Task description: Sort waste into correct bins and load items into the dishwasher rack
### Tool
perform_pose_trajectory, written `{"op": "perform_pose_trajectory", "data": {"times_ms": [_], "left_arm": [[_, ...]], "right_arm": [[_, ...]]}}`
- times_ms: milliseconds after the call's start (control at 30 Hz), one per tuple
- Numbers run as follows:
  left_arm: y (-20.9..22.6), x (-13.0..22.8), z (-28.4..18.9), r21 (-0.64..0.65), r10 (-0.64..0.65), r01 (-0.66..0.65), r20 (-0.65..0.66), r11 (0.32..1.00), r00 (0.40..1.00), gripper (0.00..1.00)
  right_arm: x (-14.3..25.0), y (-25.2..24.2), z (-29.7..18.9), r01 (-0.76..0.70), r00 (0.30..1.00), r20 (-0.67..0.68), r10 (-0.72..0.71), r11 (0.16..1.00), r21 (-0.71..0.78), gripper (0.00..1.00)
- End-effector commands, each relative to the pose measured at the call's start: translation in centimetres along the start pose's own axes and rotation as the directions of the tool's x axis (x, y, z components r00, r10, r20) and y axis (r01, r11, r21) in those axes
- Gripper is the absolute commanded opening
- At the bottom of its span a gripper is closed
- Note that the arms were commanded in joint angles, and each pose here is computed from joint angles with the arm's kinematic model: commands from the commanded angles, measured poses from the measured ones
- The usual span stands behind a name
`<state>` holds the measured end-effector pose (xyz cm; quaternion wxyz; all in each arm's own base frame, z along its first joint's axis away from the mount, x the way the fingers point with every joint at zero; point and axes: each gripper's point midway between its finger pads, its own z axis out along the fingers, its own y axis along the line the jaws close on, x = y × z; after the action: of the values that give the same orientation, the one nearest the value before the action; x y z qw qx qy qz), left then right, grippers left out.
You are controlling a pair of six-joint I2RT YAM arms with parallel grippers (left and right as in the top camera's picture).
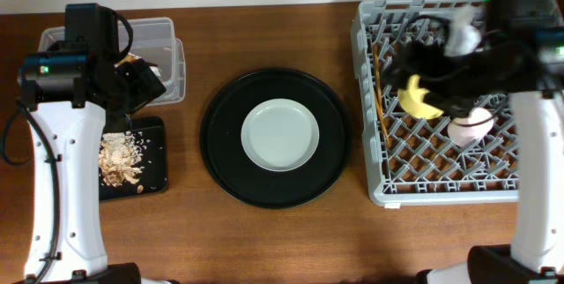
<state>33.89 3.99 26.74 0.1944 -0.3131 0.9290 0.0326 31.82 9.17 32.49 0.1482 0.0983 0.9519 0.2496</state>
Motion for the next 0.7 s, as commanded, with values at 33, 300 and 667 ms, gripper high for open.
{"op": "perform_pose_trajectory", "data": {"times_ms": [33,300,667], "left_arm": [[0.2,-0.1,0.2,-0.013,-0.006,0.006,-0.001,1.000,1.000,0.99],[0.2,-0.1,0.2,-0.013,-0.006,0.006,-0.001,1.000,1.000,0.99],[0.2,-0.1,0.2,-0.013,-0.006,0.006,-0.001,1.000,1.000,0.99]], "right_arm": [[1.3,3.7,2.1,0.165,0.986,-0.015,-0.166,0.986,-0.010,0.98],[-0.1,5.0,5.4,0.264,0.963,0.028,-0.269,0.958,0.110,0.98],[1.0,2.8,17.9,0.282,0.939,-0.261,-0.225,0.937,0.208,0.99]]}}
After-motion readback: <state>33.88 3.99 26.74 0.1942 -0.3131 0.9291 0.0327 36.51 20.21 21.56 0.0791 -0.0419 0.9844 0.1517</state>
